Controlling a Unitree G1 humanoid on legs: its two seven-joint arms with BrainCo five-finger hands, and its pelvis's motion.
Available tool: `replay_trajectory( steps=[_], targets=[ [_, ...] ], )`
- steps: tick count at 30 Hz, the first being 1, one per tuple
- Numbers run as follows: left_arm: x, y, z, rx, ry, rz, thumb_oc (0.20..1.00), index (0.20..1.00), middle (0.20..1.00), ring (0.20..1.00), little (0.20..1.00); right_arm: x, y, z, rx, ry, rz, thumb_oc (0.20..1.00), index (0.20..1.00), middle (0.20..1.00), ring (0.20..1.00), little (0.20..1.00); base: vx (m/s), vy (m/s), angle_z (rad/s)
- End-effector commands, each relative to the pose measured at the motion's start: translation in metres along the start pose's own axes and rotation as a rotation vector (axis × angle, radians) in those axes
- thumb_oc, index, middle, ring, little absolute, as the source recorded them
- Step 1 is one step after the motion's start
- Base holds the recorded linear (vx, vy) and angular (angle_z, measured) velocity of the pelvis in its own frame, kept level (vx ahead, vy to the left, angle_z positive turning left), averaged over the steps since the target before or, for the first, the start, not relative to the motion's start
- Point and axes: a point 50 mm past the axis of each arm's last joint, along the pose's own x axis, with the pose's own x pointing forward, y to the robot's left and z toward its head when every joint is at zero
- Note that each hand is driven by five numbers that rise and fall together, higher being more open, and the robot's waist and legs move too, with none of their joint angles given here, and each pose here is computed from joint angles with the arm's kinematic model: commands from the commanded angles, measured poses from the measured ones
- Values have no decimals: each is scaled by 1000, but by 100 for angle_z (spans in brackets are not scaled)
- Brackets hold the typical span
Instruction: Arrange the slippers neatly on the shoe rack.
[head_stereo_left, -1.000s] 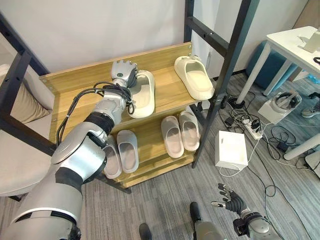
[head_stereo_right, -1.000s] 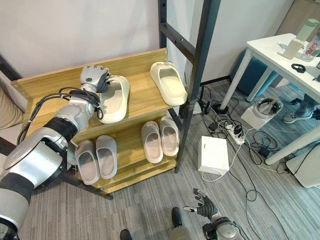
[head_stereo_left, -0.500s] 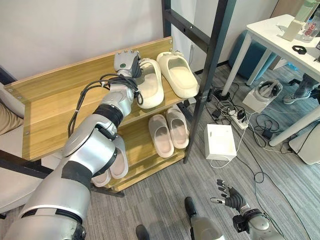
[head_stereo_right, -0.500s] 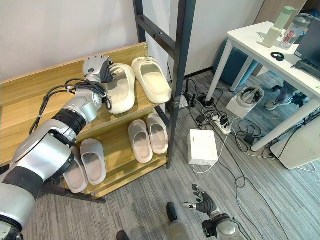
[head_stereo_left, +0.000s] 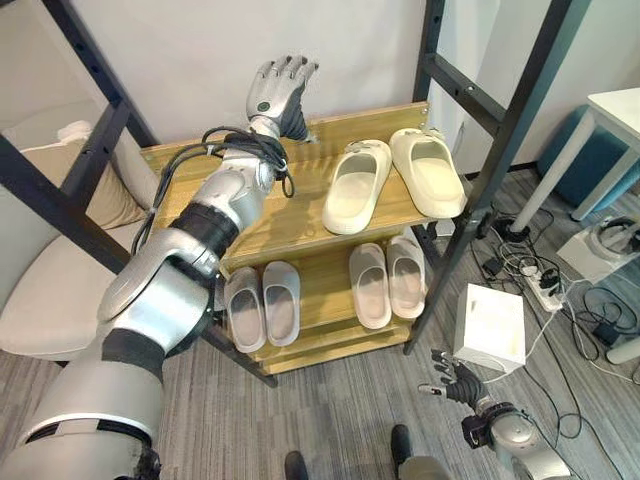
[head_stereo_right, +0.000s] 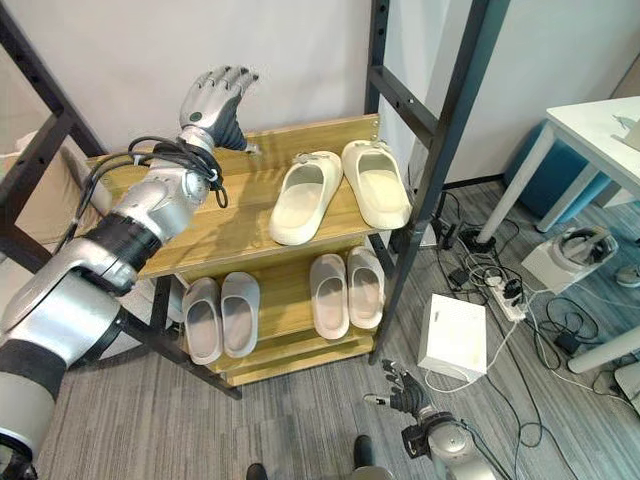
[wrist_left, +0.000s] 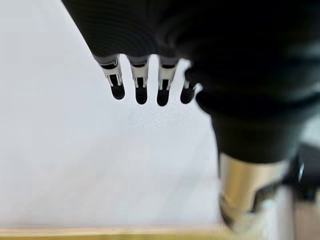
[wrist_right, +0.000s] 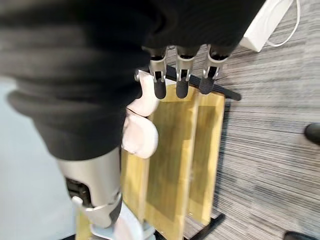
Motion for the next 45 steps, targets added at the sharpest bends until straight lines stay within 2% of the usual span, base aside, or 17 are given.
replay_trajectory(
  steps=[1, 2, 7, 8, 13, 18, 24, 27, 33, 37, 39, 43, 45],
  targets=[
    [4, 3, -28, -368, 150, -18, 1000, 1000, 1000, 1000, 1000, -6, 5, -5, 17, -13, -10, 1000, 1000, 1000, 1000, 1000, 13, 65, 22],
    [-19, -15, -38, -650, 192, -94, 1000, 1000, 1000, 1000, 1000, -6, 7, -7, 20, -6, -2, 1000, 1000, 1000, 1000, 1000, 10, 55, 18],
    [-67, -52, -35, -960, 216, -329, 1000, 1000, 1000, 1000, 1000, -9, 11, -9, -22, 6, 51, 1000, 1000, 1000, 1000, 1000, 22, 56, 11],
    [-82, -67, -33, -1072, 250, -386, 1000, 1000, 1000, 1000, 1000, -11, 14, -11, -39, 11, 75, 1000, 1000, 1000, 1000, 1000, 32, 66, -8],
    [-85, -104, -19, -1280, 383, -353, 1000, 1000, 1000, 1000, 1000, -11, 21, -10, -71, 14, 143, 1000, 1000, 1000, 1000, 1000, 15, 26, -5],
    [-81, -122, 8, -1402, 393, -372, 1000, 1000, 1000, 1000, 1000, -13, 19, -13, -83, 37, 141, 1000, 1000, 1000, 1000, 1000, 7, 0, -9],
    [-77, -128, 31, -1470, 364, -398, 1000, 1000, 1000, 1000, 1000, -12, 17, -11, -87, 39, 140, 1000, 1000, 1000, 1000, 1000, 3, -10, -4],
    [-70, -124, 58, -1528, 271, -444, 1000, 1000, 1000, 1000, 1000, -11, 17, -12, -94, 49, 147, 1000, 1000, 1000, 1000, 1000, 0, 0, 0],
    [-65, -119, 69, -1586, 252, -392, 1000, 1000, 1000, 1000, 1000, -10, 20, -12, -82, 46, 145, 1000, 1000, 1000, 1000, 1000, 1, -1, 1],
    [-72, -122, 85, -1617, 215, -459, 1000, 1000, 1000, 1000, 1000, -5, 21, -10, -82, 51, 138, 1000, 1000, 1000, 1000, 1000, -2, 3, 8],
    [-74, -127, 95, -1602, 201, -512, 1000, 1000, 1000, 1000, 1000, 0, 26, -7, -89, 48, 157, 1000, 1000, 1000, 1000, 1000, -4, 14, 8],
    [-69, -132, 93, -1509, 207, -496, 1000, 1000, 1000, 1000, 1000, 3, 31, 1, -86, 22, 179, 1000, 1000, 1000, 1000, 1000, -1, 3, 1],
    [-65, -121, 61, -1369, 247, -335, 1000, 1000, 1000, 1000, 1000, 4, 33, 4, -64, 2, 173, 1000, 1000, 1000, 1000, 1000, -15, -7, 0]
  ],
)
